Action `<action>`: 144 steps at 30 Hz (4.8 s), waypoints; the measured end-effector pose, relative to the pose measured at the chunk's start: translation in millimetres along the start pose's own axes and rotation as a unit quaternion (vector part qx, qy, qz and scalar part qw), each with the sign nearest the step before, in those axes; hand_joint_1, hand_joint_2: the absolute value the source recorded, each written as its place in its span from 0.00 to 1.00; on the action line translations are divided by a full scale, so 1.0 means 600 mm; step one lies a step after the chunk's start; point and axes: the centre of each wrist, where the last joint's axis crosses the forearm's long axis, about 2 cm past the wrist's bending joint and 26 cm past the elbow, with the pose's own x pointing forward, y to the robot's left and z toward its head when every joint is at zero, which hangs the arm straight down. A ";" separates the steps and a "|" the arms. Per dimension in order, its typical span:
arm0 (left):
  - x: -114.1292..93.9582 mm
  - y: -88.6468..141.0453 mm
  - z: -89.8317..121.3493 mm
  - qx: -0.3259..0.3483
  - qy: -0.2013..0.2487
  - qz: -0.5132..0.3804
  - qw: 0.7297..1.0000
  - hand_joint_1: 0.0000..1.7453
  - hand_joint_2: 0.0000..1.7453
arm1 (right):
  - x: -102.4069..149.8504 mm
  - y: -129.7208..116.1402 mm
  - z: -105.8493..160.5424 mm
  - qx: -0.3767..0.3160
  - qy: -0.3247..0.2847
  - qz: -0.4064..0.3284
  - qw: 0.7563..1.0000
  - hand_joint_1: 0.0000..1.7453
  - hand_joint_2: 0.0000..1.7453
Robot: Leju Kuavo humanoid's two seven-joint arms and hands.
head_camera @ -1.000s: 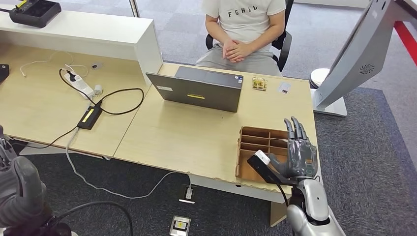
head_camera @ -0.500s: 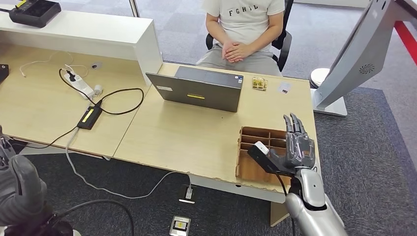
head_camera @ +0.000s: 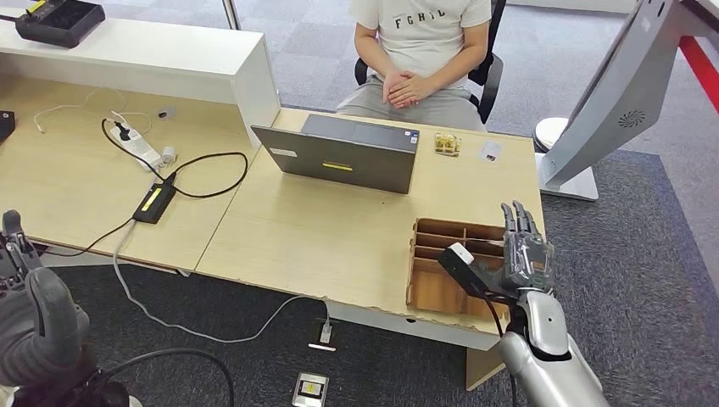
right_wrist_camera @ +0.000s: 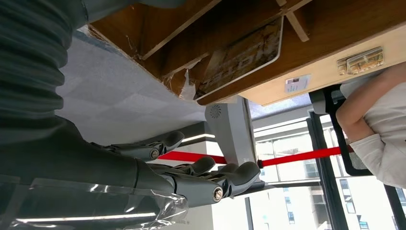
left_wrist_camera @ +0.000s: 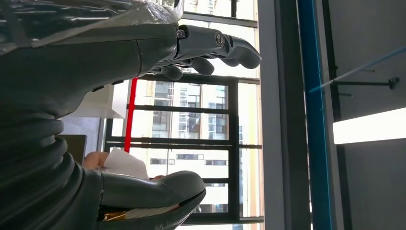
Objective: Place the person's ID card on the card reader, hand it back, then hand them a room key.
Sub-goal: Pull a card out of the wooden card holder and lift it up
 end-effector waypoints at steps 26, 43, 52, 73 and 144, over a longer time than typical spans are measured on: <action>-0.016 0.006 0.007 -0.022 0.018 0.014 0.999 0.13 1.00 | -0.005 -0.008 0.000 0.010 -0.017 0.011 1.000 0.91 1.00; -0.015 0.007 0.007 -0.011 0.013 -0.005 1.000 0.13 1.00 | 0.008 -0.006 0.000 0.009 -0.023 0.008 1.000 0.00 1.00; -0.015 0.007 0.006 -0.010 0.013 -0.004 1.000 0.13 1.00 | 0.009 -0.006 0.000 0.009 -0.021 0.009 1.000 0.00 1.00; -0.017 0.003 0.003 -0.015 0.011 0.010 1.000 0.19 1.00 | 0.055 -0.038 -0.004 -0.012 -0.066 -0.053 0.996 0.00 1.00; -0.019 -0.001 0.001 -0.008 0.014 0.029 0.999 0.21 1.00 | 0.014 -0.011 -0.008 0.009 -0.025 0.004 1.000 1.00 1.00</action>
